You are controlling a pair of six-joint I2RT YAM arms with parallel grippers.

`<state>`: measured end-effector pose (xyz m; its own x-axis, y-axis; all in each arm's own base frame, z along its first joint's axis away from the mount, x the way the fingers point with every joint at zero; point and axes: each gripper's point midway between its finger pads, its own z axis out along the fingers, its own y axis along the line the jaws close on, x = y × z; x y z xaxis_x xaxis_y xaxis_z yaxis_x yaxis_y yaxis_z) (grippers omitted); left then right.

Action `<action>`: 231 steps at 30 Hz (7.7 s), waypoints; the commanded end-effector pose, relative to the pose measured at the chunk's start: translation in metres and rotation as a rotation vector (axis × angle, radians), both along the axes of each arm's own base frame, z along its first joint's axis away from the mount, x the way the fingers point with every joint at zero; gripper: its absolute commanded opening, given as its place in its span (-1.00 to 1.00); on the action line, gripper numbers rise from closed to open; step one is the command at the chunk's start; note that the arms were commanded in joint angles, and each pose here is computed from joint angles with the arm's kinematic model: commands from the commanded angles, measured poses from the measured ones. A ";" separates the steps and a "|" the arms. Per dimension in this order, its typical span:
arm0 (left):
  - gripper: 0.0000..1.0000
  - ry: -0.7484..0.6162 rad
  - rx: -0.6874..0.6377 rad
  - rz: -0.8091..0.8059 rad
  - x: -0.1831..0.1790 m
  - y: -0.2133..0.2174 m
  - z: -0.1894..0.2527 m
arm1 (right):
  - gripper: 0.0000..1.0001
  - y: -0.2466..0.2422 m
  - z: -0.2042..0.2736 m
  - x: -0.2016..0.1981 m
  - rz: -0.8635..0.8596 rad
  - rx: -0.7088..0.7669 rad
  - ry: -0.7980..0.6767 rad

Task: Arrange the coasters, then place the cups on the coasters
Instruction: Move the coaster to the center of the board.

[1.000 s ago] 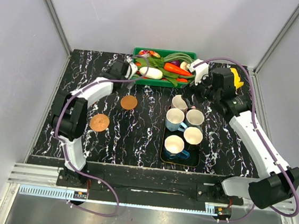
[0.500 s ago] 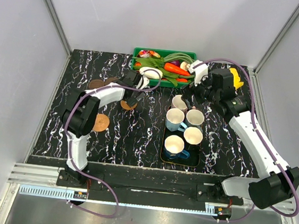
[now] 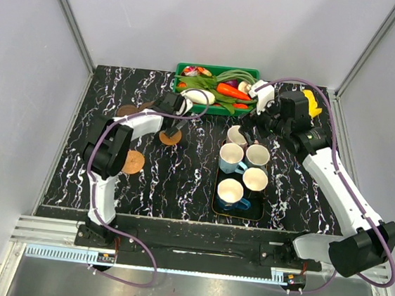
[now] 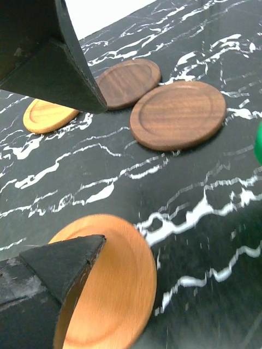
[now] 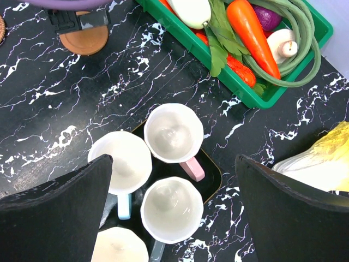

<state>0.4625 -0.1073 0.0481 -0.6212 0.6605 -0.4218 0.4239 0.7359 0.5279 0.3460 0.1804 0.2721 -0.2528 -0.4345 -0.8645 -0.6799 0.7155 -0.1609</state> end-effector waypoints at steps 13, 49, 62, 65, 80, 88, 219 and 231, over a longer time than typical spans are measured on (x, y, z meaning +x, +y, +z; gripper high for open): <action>0.98 0.022 0.025 0.148 -0.011 0.079 -0.006 | 0.99 0.002 0.019 -0.001 0.019 0.030 -0.068; 0.98 0.081 -0.079 0.021 -0.030 0.038 -0.011 | 1.00 0.002 0.019 -0.001 0.021 0.030 -0.067; 0.98 0.145 -0.097 -0.052 -0.052 0.022 -0.022 | 0.99 0.002 0.017 0.000 0.020 0.027 -0.063; 0.98 0.149 -0.097 -0.065 -0.055 0.020 -0.021 | 0.99 0.003 0.017 0.000 0.021 0.028 -0.062; 0.98 0.138 -0.106 -0.074 -0.057 0.017 -0.015 | 0.99 0.001 0.018 -0.001 0.019 0.024 -0.069; 0.98 -0.001 -0.168 0.038 -0.015 0.030 0.030 | 0.99 0.000 0.017 -0.001 0.017 0.021 -0.069; 0.98 0.288 0.148 0.313 -0.076 0.190 0.000 | 0.99 -0.002 0.013 0.000 0.018 0.028 -0.064; 0.98 0.196 0.127 0.344 -0.056 0.189 0.014 | 0.99 -0.001 0.011 0.001 0.017 0.027 -0.059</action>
